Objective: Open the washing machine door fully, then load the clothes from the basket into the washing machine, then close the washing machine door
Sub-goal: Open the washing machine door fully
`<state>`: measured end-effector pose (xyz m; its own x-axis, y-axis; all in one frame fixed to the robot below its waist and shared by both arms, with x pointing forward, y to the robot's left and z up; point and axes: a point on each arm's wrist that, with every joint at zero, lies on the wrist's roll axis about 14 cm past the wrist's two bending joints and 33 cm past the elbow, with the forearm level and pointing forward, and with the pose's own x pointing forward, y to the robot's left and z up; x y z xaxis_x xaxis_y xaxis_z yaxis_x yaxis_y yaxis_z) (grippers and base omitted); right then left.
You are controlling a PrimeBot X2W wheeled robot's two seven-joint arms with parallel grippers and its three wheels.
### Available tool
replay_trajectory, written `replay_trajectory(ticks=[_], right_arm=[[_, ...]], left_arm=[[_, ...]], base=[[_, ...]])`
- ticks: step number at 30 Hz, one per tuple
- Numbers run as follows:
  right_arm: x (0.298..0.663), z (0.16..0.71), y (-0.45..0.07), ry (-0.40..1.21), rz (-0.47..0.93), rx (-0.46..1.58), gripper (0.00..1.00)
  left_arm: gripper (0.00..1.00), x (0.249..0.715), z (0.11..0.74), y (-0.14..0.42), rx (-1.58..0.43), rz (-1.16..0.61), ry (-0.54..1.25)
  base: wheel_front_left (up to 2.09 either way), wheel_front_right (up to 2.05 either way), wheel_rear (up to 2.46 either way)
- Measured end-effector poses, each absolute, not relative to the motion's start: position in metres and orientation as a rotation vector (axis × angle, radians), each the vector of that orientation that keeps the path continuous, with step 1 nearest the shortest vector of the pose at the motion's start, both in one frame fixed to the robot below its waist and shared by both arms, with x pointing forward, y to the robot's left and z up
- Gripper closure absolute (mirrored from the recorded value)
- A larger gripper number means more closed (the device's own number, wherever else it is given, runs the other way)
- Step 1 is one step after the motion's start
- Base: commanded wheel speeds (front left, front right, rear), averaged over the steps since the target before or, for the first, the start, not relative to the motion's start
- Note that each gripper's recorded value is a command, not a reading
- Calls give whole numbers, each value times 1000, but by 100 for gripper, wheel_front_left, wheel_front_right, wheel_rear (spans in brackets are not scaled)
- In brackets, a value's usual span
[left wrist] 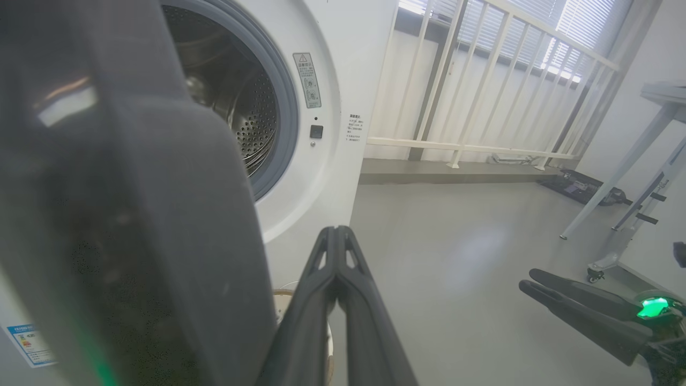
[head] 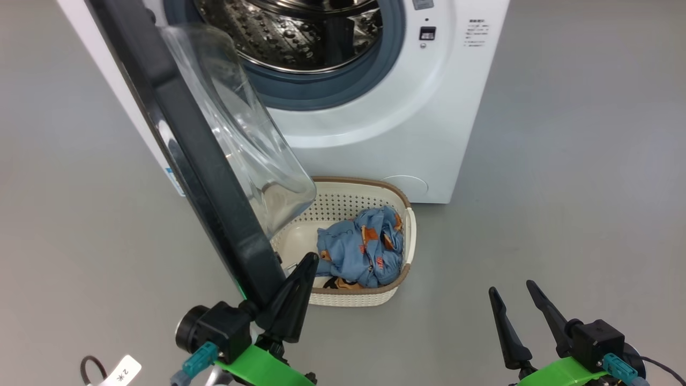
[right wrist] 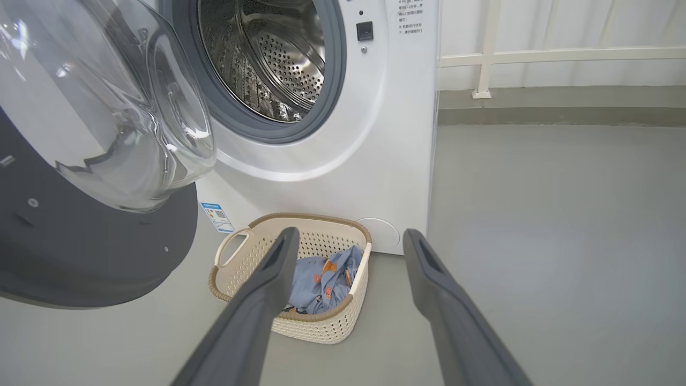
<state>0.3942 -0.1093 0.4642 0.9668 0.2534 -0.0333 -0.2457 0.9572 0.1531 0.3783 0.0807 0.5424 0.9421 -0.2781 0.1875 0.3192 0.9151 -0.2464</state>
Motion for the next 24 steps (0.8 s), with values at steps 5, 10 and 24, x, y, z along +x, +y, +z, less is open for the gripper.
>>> replay_trajectory(ticks=[5,10,24], right_arm=[[397,465,-99,52,284,151,0],[399,464,-92,55,302,152,0],[404,463,-68,61,370,157,0]], left_arm=[[100,372,541,93,-260,-275,-154],[100,366,537,103,-258,-240,-145],[100,348,522,158,-247,-32,-119]], base=[[0,0,0],[0,0,0],[0,0,0]])
